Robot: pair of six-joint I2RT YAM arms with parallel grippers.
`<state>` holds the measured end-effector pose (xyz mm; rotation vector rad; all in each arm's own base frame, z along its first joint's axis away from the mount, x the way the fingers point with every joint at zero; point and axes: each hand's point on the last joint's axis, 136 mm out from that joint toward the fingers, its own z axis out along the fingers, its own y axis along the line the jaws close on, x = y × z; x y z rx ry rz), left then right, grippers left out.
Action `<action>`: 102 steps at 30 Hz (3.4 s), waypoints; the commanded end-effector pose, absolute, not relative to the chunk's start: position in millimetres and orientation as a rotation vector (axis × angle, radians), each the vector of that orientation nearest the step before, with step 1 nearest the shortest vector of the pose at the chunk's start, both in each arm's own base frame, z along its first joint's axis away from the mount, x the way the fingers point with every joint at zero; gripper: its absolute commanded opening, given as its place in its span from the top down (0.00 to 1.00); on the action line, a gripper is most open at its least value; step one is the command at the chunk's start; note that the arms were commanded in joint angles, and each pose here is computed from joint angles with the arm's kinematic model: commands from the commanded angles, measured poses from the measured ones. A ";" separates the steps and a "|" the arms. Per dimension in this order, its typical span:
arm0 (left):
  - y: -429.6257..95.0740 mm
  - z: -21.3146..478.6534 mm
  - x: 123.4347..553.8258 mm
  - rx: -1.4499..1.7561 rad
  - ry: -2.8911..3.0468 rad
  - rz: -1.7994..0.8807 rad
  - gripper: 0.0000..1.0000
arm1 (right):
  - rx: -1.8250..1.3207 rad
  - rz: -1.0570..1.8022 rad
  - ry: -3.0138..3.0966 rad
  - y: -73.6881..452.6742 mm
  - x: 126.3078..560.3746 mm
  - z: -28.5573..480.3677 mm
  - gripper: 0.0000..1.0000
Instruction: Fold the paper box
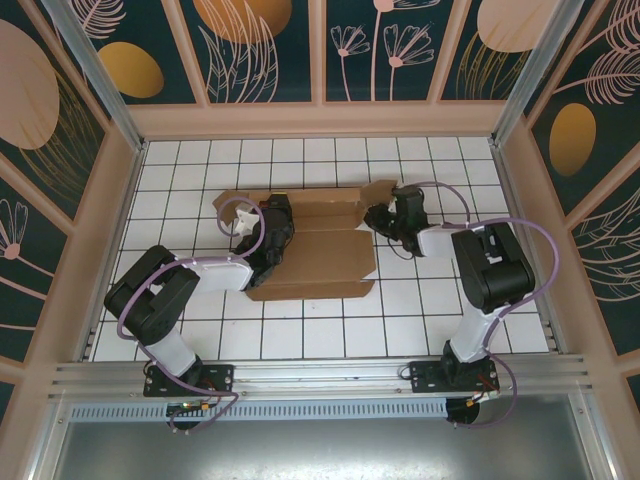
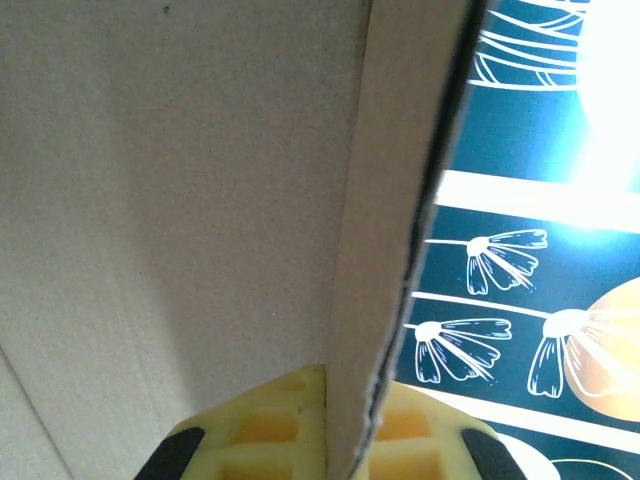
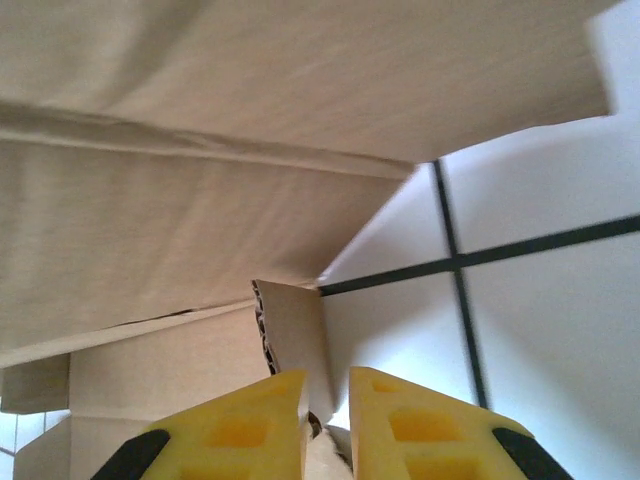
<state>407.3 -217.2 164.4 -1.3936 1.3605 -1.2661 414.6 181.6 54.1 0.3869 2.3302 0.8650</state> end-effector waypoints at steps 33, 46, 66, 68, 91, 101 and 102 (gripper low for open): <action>-233.7 128.1 408.5 -1.441 1.497 -1.230 1.00 | 0.394 1.158 2.443 237.6 410.7 15.5 0.77; -222.3 126.9 408.6 -1.514 1.441 -1.182 1.00 | 0.089 0.979 2.300 183.6 368.9 122.2 0.65; -235.4 137.4 421.2 -1.531 1.496 -1.197 1.00 | -0.141 0.412 2.350 107.2 474.1 100.0 0.66; -234.7 136.1 422.7 -1.545 1.508 -1.188 1.00 | -0.250 0.475 2.333 127.1 475.8 100.4 0.64; -230.5 149.1 446.8 -1.572 1.506 -1.223 1.00 | -0.324 0.570 2.193 145.2 442.1 129.2 0.59; -234.2 140.4 462.6 -1.598 1.548 -1.203 1.00 | -0.291 0.768 2.254 153.7 426.3 113.5 0.59; -235.4 139.9 464.5 -1.601 1.558 -1.198 1.00 | -0.284 0.781 2.263 153.6 427.5 110.3 0.59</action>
